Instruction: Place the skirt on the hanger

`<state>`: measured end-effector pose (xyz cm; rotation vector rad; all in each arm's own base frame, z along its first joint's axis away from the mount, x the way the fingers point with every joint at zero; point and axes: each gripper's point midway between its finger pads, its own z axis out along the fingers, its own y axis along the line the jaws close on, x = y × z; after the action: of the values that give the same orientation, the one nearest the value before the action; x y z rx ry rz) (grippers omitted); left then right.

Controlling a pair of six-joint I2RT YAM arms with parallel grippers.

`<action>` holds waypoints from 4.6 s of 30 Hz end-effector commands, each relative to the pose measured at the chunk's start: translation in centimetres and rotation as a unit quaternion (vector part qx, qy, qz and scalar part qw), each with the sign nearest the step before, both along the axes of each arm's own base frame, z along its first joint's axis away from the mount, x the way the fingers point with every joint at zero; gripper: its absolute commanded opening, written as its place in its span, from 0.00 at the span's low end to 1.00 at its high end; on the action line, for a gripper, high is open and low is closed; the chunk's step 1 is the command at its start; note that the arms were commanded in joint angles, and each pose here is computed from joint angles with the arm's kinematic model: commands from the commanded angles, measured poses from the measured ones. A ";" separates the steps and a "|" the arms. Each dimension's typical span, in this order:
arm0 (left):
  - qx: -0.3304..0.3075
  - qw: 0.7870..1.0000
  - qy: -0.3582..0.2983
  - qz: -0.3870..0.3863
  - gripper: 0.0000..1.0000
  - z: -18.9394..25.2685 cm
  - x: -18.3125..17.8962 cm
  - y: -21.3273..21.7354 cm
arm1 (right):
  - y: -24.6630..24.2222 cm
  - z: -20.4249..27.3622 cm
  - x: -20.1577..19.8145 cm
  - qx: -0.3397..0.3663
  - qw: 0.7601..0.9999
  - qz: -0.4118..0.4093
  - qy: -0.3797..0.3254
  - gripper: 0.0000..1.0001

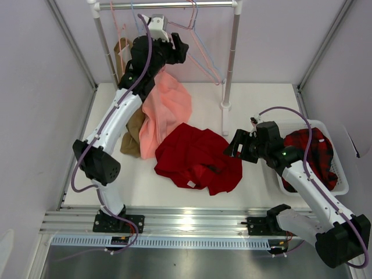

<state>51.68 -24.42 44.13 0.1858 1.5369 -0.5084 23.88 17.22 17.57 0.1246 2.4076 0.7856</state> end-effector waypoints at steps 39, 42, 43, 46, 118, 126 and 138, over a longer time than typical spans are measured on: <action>-0.056 0.998 0.007 0.028 0.68 0.5 0.7 -0.4 | -0.3 0.3 -0.7 -0.003 1.000 0.010 -0.009 0.78; -0.059 0.998 -0.004 0.038 0.69 1.6 0.2 0.3 | -0.3 0.4 -0.7 -0.003 1.000 0.011 -0.010 0.78; -0.061 0.997 -0.008 0.037 0.69 2.0 0.0 0.4 | -0.3 0.4 -0.7 -0.003 1.000 0.011 -0.010 0.78; -0.068 0.997 -0.022 0.028 0.69 3.4 -0.7 0.4 | -0.2 0.3 -0.6 -0.001 1.000 0.011 -0.009 0.78; -0.070 0.998 -0.006 -0.002 0.62 2.0 -1.0 -4.9 | -1.1 -0.2 -1.3 -0.006 1.000 0.009 -0.007 0.78; -0.067 0.998 -0.014 0.015 0.63 3.4 -1.8 -3.6 | -1.0 -0.2 -1.2 -0.004 1.000 0.010 -0.007 0.78; -0.072 0.997 -0.009 -0.011 0.65 3.0 -1.5 -5.8 | -1.0 -0.1 -1.2 -0.005 1.000 0.011 -0.009 0.78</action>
<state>51.06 -29.61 44.21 0.0870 1.5409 -0.5998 22.58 16.17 16.88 0.1195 2.4300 0.7732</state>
